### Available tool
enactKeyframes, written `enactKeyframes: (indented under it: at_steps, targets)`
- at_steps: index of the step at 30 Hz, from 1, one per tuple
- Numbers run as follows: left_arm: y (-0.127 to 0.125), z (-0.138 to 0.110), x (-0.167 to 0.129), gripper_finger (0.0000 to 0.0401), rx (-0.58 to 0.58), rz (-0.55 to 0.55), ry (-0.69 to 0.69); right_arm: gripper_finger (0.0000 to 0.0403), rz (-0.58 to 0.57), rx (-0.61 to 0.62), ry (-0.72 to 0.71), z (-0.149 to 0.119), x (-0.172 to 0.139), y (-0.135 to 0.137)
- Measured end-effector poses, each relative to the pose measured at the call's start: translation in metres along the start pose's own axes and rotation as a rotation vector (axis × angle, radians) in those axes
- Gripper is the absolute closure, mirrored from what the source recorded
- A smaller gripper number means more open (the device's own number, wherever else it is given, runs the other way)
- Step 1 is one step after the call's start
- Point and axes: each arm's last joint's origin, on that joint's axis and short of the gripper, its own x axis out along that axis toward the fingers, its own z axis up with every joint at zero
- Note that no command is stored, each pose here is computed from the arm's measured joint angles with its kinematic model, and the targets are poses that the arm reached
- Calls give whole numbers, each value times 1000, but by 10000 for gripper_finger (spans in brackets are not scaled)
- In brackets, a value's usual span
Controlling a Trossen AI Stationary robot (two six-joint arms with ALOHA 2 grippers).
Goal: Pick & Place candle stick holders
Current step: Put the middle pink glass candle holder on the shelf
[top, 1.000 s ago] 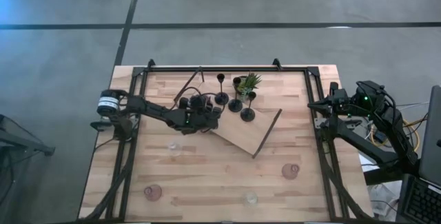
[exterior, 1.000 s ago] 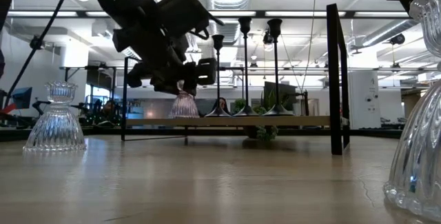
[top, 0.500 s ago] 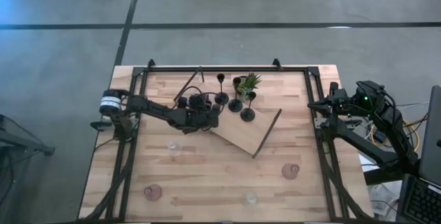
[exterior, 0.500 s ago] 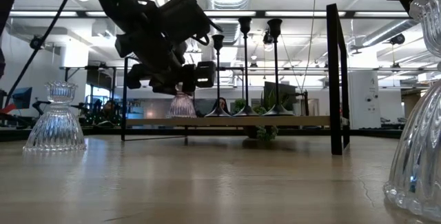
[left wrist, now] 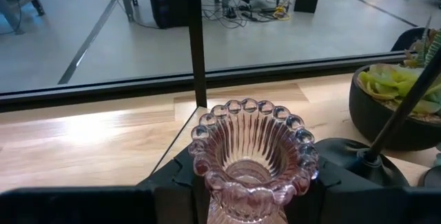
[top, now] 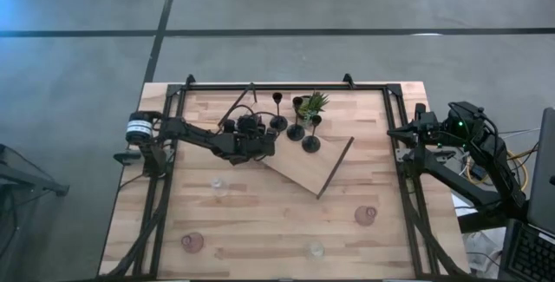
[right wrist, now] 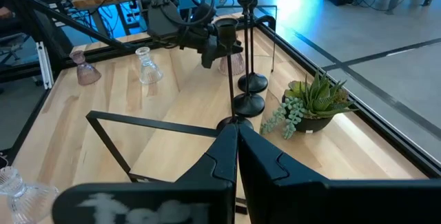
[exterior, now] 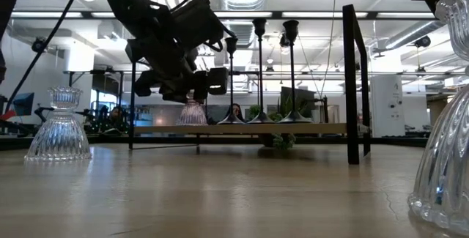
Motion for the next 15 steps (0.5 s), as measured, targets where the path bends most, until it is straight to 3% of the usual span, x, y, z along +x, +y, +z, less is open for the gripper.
enactKeyframes:
  at_steps: [15]
  targets:
    - [-1, 2, 3, 270, 13, -16, 16, 394, 0, 0, 0, 0, 0, 0]
